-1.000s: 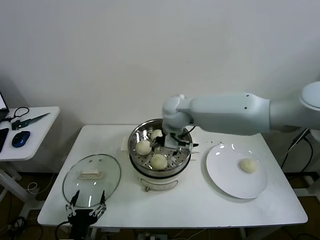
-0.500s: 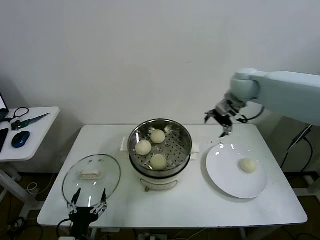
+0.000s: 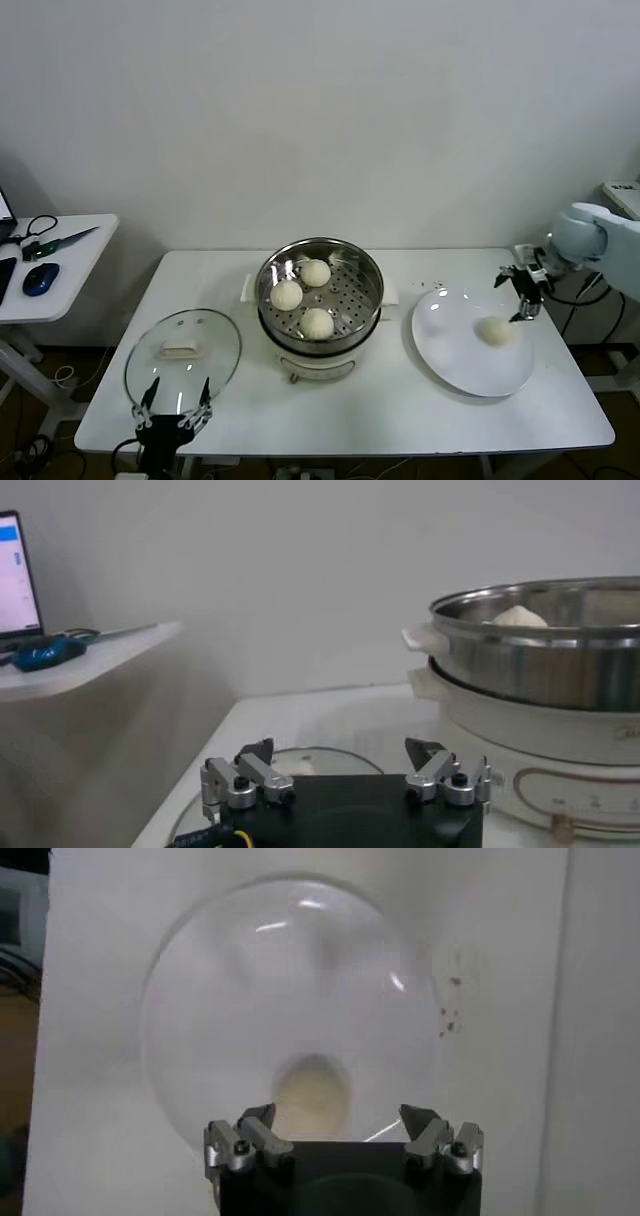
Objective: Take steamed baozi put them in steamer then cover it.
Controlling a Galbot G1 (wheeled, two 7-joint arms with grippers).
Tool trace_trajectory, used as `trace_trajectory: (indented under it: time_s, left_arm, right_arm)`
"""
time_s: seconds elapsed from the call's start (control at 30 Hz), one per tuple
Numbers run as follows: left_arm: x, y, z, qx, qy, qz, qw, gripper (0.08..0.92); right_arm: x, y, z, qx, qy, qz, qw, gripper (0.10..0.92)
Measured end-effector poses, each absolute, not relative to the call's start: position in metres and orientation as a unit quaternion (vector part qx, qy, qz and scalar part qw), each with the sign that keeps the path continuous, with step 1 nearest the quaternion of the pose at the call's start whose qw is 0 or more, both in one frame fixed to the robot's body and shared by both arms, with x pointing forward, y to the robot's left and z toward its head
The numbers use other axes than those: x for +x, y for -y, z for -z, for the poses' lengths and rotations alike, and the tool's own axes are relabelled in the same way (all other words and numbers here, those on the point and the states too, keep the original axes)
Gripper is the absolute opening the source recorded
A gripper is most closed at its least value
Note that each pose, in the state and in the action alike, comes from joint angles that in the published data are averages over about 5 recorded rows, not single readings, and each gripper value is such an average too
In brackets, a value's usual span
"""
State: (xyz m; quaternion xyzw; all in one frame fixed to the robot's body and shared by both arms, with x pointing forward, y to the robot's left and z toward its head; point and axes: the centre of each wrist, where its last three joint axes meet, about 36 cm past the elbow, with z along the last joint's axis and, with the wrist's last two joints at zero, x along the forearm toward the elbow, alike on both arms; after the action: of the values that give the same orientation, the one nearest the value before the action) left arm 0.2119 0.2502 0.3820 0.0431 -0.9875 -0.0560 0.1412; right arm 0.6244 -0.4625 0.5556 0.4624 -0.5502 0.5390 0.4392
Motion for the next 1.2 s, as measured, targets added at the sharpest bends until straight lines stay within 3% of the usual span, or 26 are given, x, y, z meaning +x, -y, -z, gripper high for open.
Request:
trace_trajectory:
  time_s: [0.57,1.2]
  left_arm:
    - [0.207,-0.250,-0.374,0.051,0.986,0.057,0.151,0.823]
    - [0.208,-0.249,-0.374,0.049,0.986,0.056,0.150,0.823]
  right_arm:
    - [0.642,0.478,-0.488,0.464,0.554,-0.508,0.468,0.823]
    - [0.653,0.472,-0.455,0.464,0.550,-0.515,0.466,0.821]
